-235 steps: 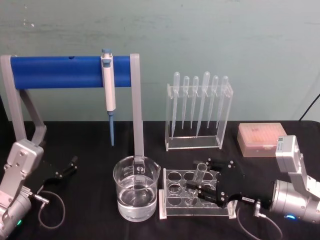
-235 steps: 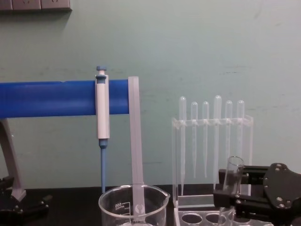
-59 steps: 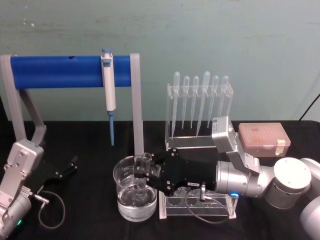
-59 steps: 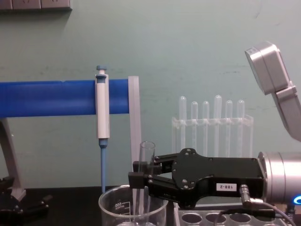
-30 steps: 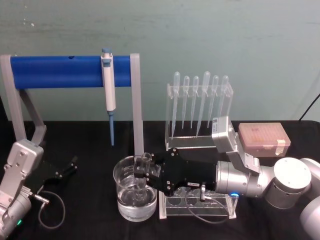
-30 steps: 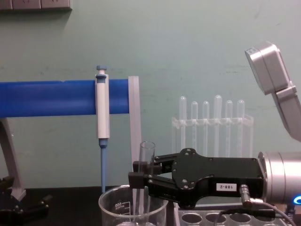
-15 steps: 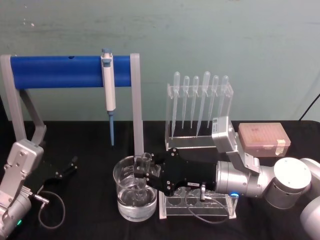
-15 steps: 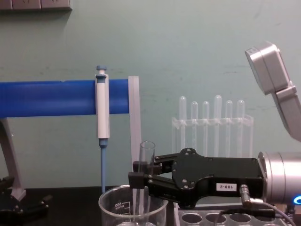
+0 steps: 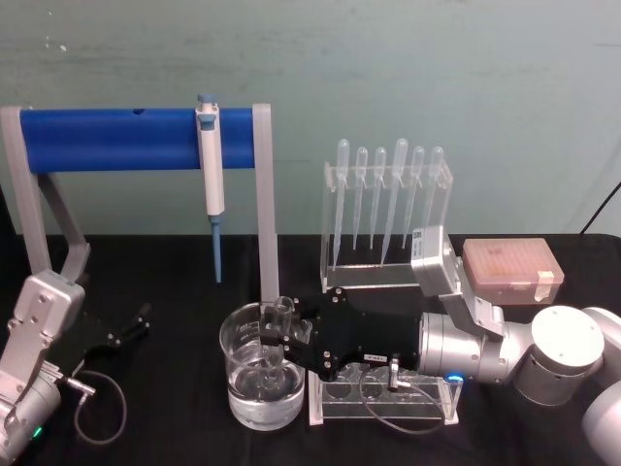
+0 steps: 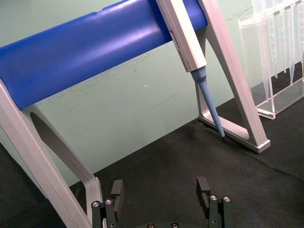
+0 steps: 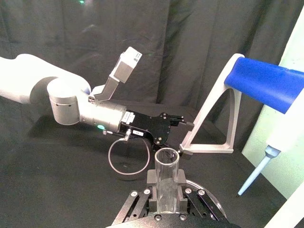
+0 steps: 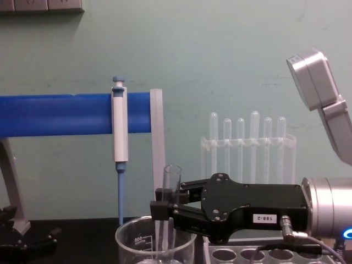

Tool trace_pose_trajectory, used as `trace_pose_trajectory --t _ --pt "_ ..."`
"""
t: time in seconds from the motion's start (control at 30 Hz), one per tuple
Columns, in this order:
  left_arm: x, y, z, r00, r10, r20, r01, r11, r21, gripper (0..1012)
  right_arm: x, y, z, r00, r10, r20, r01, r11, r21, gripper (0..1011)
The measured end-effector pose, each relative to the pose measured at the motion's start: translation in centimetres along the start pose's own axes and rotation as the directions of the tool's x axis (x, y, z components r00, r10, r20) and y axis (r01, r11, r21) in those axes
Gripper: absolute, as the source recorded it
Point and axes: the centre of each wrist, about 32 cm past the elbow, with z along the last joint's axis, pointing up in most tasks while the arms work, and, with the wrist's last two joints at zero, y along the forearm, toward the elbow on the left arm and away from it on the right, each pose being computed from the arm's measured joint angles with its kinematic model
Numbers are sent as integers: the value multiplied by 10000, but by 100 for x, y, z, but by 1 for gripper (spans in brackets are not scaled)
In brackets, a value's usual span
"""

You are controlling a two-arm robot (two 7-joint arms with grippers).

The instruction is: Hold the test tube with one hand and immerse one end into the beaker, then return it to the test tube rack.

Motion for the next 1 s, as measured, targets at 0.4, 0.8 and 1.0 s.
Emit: trace_pose_trajectory --t 0.4,0.8,1.0 --pt "0 0 0 10000 1 0 -1 10000 0 1000 0 0 0 10000 0 0 0 10000 0 224" --pt "0 0 0 10000 0 0 0 10000 0 1000 0 0 0 10000 1 -1 -1 10000 0 224" --pt "0 0 0 10000 0 0 0 10000 0 1000 0 0 0 10000 0 0 0 10000 0 225"
